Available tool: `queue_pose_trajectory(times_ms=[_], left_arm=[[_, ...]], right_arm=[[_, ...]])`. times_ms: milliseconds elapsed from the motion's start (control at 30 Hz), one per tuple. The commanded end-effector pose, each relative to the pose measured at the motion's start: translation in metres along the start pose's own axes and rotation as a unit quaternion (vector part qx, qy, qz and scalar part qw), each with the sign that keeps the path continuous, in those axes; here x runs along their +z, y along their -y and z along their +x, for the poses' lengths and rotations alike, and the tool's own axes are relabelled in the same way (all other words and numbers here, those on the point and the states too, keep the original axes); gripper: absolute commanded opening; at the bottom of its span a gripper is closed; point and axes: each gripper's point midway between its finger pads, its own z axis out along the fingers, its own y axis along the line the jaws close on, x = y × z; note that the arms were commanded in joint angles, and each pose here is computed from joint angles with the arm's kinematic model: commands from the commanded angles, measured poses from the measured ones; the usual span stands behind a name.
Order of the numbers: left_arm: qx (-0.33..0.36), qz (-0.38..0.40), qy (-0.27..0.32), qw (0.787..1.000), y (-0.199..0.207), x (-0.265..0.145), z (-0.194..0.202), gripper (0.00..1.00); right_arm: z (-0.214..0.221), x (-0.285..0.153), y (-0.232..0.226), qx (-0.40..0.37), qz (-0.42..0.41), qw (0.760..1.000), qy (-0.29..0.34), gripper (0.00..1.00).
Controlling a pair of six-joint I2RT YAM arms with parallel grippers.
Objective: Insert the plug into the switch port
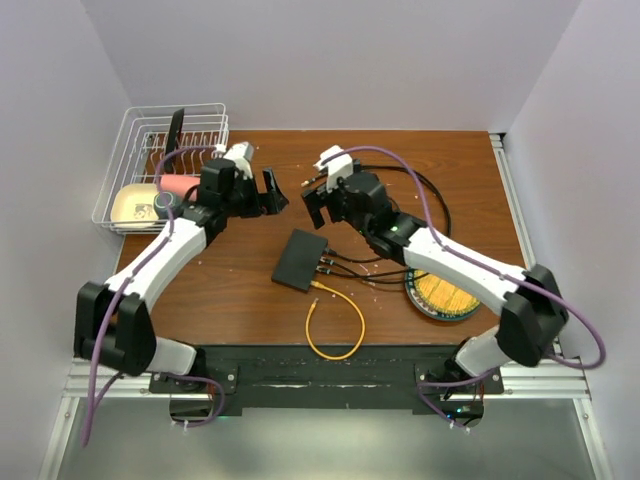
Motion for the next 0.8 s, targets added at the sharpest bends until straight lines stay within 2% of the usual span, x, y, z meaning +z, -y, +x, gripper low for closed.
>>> queue_pose_trajectory(times_ms=[0,233,433,767], left_arm=[[0.049,-0.033,0.091,0.994,0.002,-0.038,-0.053,1.0],[0.075,-0.028,0.196,0.977,0.015,-0.093,-0.087,1.0],[0.101,-0.034,0.248,0.963,0.015,-0.121,-0.094,1.0],[0.091,-0.091,0.264,0.956,-0.014,-0.128,-0.08,1.0]], right_arm=[[-0.051,-0.045,0.031,0.022,0.053,0.997,0.055,0.99],[-0.082,-0.113,0.059,0.046,0.091,0.99,0.095,0.99],[-0.062,-0.142,0.074,0.075,0.126,0.986,0.074,0.99],[-0.032,-0.16,0.09,0.116,0.176,0.976,0.056,0.99]])
